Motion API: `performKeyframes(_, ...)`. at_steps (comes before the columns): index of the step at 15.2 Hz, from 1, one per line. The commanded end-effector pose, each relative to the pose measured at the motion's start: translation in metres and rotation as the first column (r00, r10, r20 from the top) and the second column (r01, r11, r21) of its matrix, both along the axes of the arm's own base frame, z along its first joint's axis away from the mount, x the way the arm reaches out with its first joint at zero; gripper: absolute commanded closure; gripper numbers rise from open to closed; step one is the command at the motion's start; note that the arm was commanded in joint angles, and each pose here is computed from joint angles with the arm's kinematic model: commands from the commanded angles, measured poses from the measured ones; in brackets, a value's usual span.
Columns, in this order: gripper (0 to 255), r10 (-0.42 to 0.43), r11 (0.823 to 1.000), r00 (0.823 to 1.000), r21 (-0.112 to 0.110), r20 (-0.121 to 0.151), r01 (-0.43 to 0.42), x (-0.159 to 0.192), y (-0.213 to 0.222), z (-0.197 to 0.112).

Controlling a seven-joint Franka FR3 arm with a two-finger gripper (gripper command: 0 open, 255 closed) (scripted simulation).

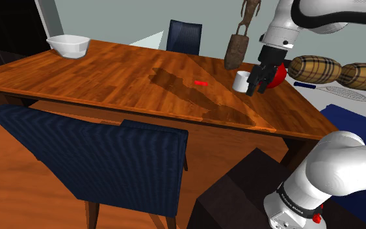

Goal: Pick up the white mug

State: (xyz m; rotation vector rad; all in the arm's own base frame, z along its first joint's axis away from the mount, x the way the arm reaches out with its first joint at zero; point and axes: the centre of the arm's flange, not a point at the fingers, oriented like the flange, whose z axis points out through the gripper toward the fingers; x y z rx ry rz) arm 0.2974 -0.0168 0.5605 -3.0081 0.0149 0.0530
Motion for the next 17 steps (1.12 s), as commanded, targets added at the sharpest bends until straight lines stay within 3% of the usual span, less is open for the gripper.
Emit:
performKeyframes(1, 0, 0.0, 1.0, 1.0, 0.0, 0.0, 0.0, 0.0, 0.0, 0.0)
performKeyframes(17, 0, 0.013, 0.997, 1.0, -0.07, -0.01, -0.013, 0.127, -0.155, -0.034)
